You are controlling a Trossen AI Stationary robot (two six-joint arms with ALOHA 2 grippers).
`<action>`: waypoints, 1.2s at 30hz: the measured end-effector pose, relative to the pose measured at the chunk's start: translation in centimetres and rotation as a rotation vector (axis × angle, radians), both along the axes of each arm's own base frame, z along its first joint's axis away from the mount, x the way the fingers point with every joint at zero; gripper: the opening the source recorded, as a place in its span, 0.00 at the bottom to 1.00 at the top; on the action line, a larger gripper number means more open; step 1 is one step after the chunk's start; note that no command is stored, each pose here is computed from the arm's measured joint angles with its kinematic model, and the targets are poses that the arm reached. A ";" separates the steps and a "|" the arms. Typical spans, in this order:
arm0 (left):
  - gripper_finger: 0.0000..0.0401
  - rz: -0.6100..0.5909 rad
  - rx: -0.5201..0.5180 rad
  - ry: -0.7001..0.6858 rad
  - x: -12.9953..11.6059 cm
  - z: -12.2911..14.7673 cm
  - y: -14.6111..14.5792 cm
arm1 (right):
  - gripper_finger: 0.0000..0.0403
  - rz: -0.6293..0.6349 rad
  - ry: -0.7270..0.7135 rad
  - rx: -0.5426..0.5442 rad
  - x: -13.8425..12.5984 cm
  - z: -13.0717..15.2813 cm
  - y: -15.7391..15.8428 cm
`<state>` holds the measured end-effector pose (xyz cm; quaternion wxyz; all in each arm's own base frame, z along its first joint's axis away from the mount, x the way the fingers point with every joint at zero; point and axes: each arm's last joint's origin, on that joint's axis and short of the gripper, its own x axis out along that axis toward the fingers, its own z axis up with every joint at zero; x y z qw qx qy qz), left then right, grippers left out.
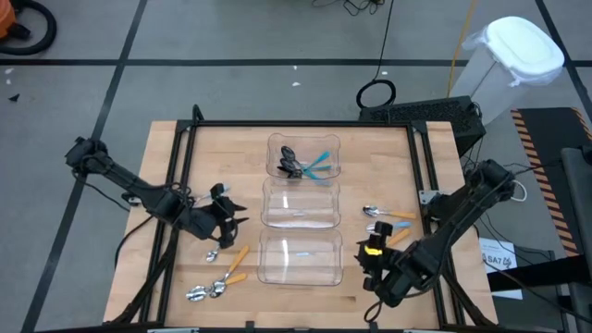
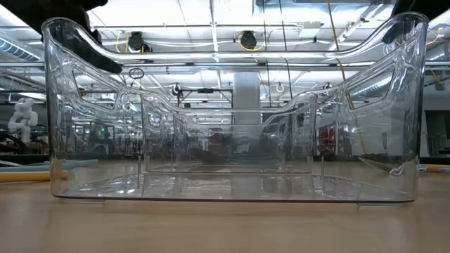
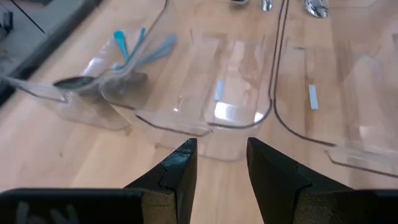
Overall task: Sort silverware by color (type)
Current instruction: Put the light blue spoon into the middle transparent bin
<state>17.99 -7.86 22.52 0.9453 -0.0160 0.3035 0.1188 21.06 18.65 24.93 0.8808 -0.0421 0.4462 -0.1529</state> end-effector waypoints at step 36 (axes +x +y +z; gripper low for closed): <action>0.35 0.183 -0.124 0.201 -0.7 -3.6 -1.5 | 0.42 0.034 0.074 0.153 0.7 -1.3 1.6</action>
